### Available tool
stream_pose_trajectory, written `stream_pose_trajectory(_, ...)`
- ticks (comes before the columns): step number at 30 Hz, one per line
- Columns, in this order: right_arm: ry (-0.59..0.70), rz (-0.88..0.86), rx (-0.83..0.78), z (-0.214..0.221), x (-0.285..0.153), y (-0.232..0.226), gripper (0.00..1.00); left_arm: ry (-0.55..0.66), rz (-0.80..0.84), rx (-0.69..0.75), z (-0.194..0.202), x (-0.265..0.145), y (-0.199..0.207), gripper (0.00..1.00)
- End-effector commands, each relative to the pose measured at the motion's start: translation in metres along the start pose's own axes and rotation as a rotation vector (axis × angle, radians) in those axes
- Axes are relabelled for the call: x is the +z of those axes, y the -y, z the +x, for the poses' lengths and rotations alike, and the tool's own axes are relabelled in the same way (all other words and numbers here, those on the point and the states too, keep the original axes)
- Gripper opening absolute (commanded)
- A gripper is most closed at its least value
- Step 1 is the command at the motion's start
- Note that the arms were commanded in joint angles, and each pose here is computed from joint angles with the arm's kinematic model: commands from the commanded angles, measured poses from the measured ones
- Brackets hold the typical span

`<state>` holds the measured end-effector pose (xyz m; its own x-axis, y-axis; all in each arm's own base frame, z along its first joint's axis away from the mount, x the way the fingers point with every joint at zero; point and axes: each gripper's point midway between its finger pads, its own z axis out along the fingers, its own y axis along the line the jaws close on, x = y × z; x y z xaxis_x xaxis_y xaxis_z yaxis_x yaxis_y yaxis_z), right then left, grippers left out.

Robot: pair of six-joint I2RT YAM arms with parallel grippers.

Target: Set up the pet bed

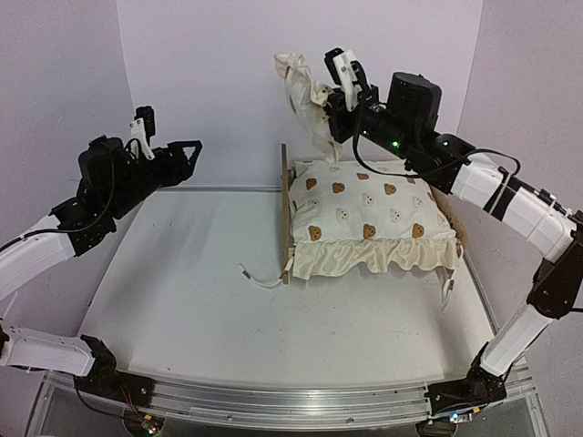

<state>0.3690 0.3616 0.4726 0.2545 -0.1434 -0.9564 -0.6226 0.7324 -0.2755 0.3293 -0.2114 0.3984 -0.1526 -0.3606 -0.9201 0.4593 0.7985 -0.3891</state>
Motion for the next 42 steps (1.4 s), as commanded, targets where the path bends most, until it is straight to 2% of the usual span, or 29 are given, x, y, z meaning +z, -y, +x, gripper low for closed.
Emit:
stream_pose_trajectory(1, -0.227, 0.099, -0.538, 0.044, 0.007, 0.022, 0.0, 0.016, -0.147, 0.094, -0.013, -0.022, -0.025, 0.66)
stream_pose_trajectory(7, -0.416, 0.035, -0.932, 0.125, 0.047, 0.015, 0.0, -0.044, -0.109, 0.064, 0.003, -0.019, -0.02, 0.66)
stream_pose_trajectory(12, -0.54, -0.019, -1.051, 0.178, 0.071, 0.019, 0.0, -0.066, -0.074, 0.053, 0.008, -0.014, -0.014, 0.66)
stream_pose_trajectory(15, -0.645, -0.077, -1.071, 0.211, 0.068, 0.016, 0.0, -0.068, -0.062, 0.053, 0.007, -0.014, -0.011, 0.66)
stream_pose_trajectory(23, -0.687, -0.245, -0.998, 0.254, 0.042, -0.012, 0.0, -0.078, -0.032, 0.068, 0.008, -0.009, -0.006, 0.66)
stream_pose_trajectory(27, -0.686, -0.269, -0.963, 0.259, 0.047, -0.019, 0.07, -0.078, -0.019, 0.06, 0.008, -0.011, -0.004, 0.65)
stream_pose_trajectory(33, -0.668, -0.304, -0.782, 0.249, 0.059, -0.029, 0.16, -0.065, -0.014, 0.038, 0.007, -0.017, -0.004, 0.65)
stream_pose_trajectory(42, -0.753, -0.27, -0.6, 0.277, 0.078, -0.03, 0.13, -0.081, 0.017, 0.015, 0.01, -0.017, 0.001, 0.64)
